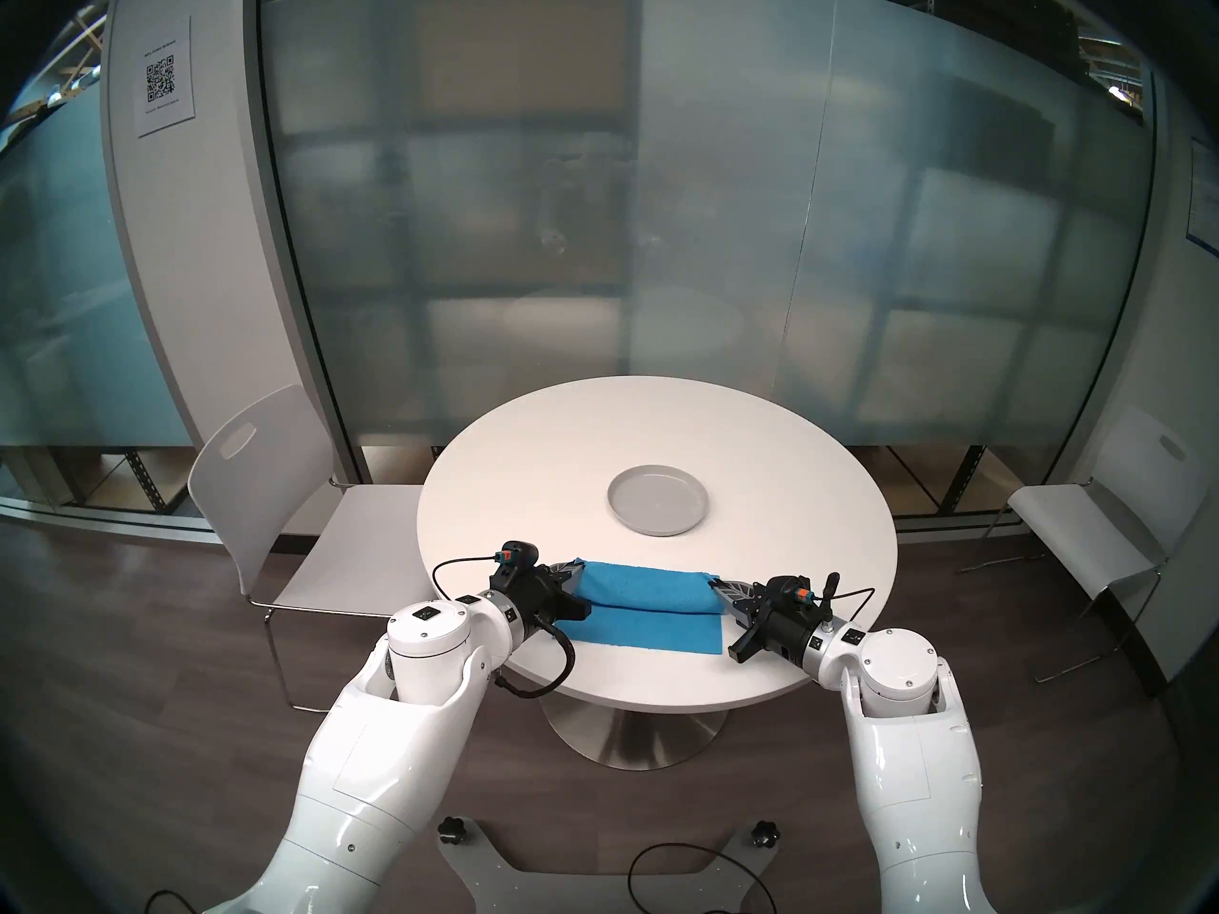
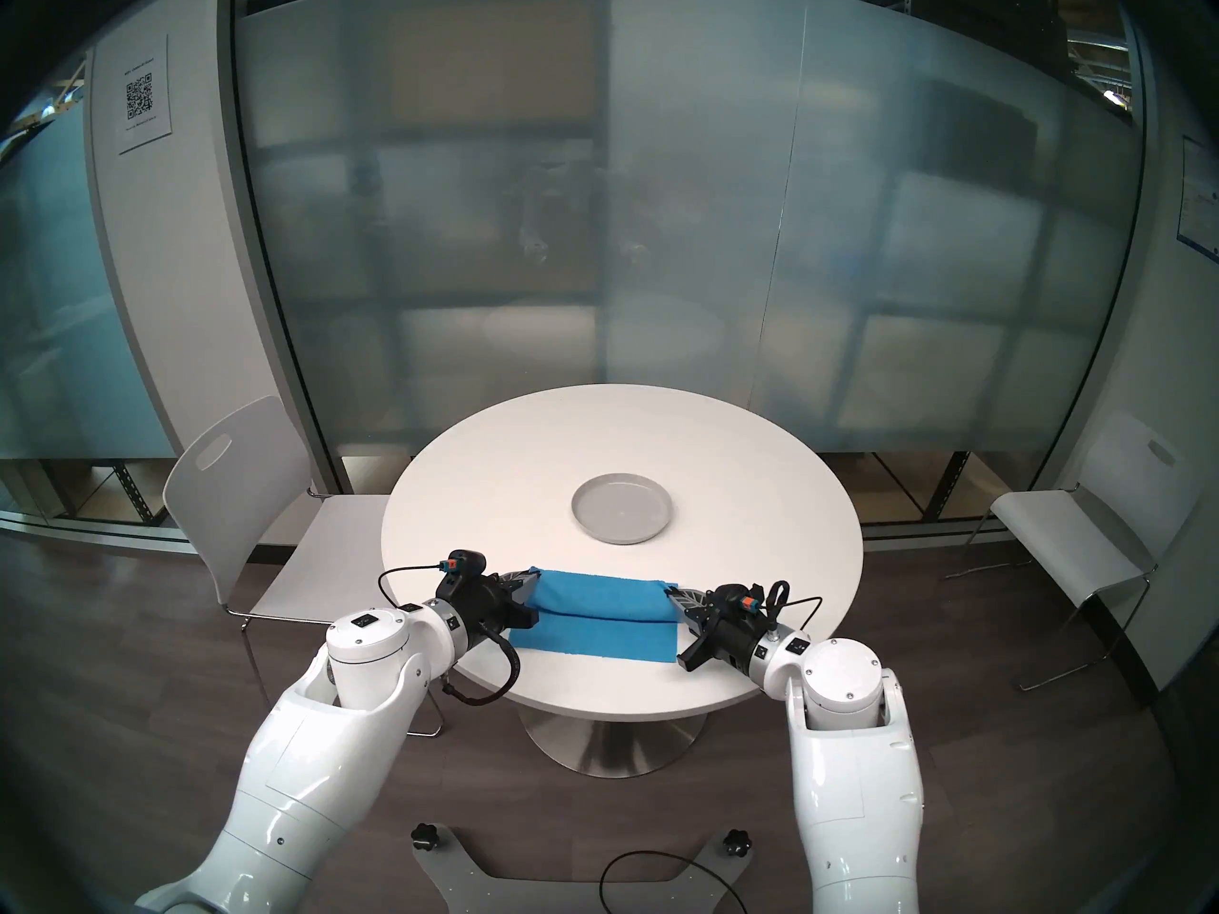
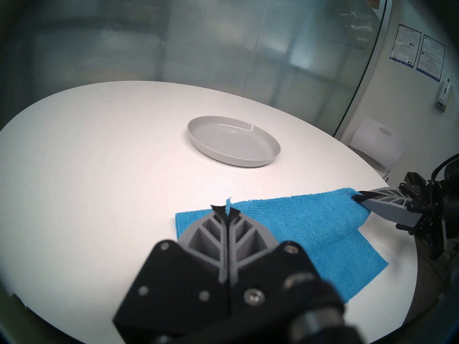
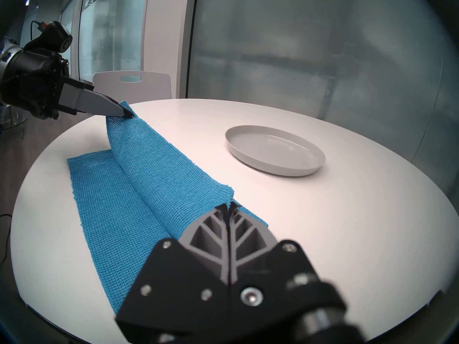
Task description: Fold the napkin in half twice and place it beside the plate
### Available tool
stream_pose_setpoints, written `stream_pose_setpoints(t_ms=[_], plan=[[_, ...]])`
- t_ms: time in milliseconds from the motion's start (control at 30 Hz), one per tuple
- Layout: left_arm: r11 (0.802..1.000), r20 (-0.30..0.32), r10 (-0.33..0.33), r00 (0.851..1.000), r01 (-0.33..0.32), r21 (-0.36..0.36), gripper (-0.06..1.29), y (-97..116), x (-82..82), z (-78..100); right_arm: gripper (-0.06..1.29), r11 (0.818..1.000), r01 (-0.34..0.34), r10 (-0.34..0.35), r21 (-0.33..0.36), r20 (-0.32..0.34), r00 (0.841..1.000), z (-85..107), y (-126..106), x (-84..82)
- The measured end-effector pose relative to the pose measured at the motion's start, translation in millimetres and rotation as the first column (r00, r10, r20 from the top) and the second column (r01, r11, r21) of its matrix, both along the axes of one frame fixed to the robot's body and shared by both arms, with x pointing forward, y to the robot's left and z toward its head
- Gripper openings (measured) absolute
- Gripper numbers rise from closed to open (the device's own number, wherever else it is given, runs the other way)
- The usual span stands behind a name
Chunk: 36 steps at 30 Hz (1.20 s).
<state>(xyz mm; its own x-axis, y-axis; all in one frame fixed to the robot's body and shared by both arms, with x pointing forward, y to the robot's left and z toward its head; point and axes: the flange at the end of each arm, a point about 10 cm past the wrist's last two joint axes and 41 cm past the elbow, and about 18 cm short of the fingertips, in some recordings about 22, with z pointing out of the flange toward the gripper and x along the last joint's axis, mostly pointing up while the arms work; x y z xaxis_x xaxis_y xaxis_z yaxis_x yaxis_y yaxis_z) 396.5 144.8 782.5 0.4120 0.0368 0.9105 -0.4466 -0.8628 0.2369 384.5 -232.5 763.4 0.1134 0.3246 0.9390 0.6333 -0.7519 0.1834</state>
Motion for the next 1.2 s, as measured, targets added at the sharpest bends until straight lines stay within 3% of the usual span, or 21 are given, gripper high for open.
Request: stream_pose_setpoints(t_ms=[600,1200], plan=[[1.000,-0.053,-0.013,0.999,0.013,0.001,-0.01,-1.0,-21.5,-14.5,-0.02,1.000,-0.024,0.024,0.004,-0.032,0.999,-6.6,3.1,-16.5],[1.000,-0.064,0.012,0.998,-0.012,-0.005,0.00,5.2,-27.2,-18.9,-0.02,1.000,-0.018,0.018,0.006,-0.031,0.999,-3.5,1.6,-20.6]])
